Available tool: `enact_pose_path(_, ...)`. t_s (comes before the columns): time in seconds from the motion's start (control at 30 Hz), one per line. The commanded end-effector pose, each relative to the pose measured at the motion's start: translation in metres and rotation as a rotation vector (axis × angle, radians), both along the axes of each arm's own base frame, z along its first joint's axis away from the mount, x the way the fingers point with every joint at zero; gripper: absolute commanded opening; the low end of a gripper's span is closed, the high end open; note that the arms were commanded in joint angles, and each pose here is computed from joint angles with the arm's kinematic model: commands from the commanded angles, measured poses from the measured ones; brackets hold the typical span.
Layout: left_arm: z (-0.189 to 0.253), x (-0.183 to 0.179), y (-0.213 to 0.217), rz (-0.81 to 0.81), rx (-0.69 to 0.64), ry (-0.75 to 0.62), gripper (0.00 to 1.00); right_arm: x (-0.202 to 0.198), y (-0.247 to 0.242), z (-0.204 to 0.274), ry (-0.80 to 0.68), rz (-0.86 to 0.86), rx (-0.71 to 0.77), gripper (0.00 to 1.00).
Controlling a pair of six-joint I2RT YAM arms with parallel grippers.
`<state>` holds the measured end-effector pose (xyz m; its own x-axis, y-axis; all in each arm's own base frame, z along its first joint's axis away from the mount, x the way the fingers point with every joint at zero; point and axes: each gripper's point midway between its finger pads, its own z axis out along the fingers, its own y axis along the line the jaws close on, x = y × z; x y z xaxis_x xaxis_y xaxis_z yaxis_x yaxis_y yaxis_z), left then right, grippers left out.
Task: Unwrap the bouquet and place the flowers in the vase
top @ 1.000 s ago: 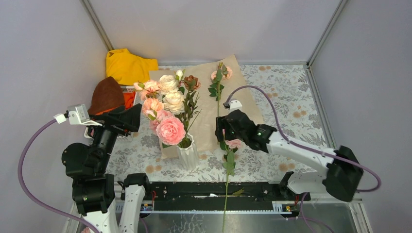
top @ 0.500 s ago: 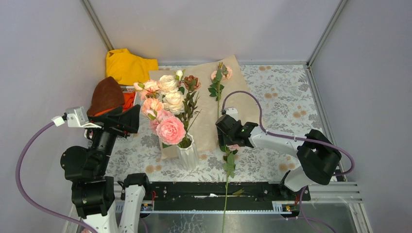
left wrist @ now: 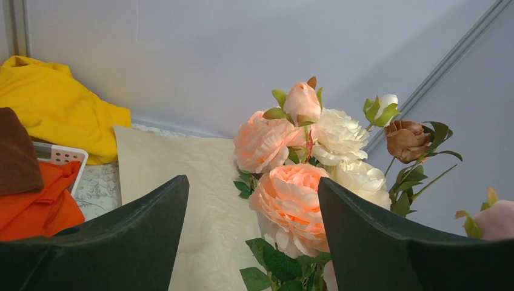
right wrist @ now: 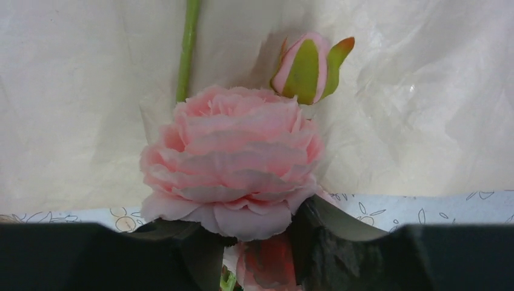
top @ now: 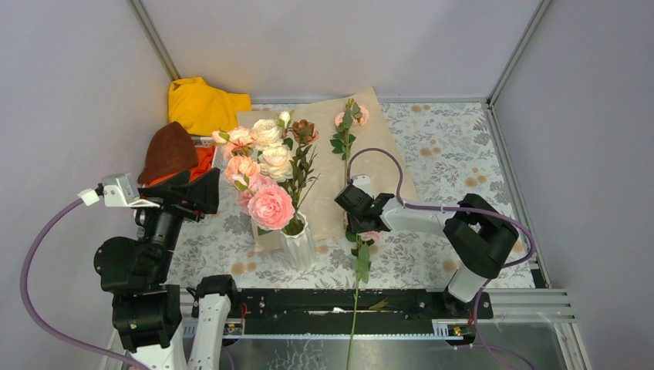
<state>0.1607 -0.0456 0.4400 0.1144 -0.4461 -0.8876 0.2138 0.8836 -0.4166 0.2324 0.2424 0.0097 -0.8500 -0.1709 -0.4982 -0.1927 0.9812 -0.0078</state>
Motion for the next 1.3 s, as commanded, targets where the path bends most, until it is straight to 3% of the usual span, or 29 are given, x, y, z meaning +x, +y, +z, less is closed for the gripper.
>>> enact_pose_path(0.0,0.012,-0.012,0.005,0.039,0.039,-0.046,0.85,-0.005,0.004,-0.017,0.051,-0.006,-0.012,0.38)
enact_pose_path(0.17,0.013,-0.014,0.005,0.041,0.044,-0.049,0.86,-0.001,0.006,-0.005,0.03,-0.002,-0.012,0.07)
enact_pose_path(0.23,0.012,-0.013,0.005,0.04,0.044,-0.046,0.86,0.003,0.01,0.01,0.006,0.005,0.013,0.0)
enact_pose_path(0.43,0.01,-0.011,0.005,0.037,0.039,-0.039,0.86,0.018,0.037,0.092,-0.143,0.072,0.192,0.0)
enact_pose_path(0.7,0.011,-0.01,0.003,0.026,0.026,-0.039,0.86,0.033,0.056,0.267,-0.534,0.155,0.534,0.0)
enact_pose_path(0.93,0.014,-0.012,0.0,0.012,0.012,-0.044,0.86,0.009,0.044,0.409,-0.905,0.258,0.866,0.0)
enact_pose_path(1.27,0.012,-0.005,-0.004,-0.021,-0.025,-0.029,0.86,-0.036,0.016,0.535,-1.326,0.422,1.077,0.0)
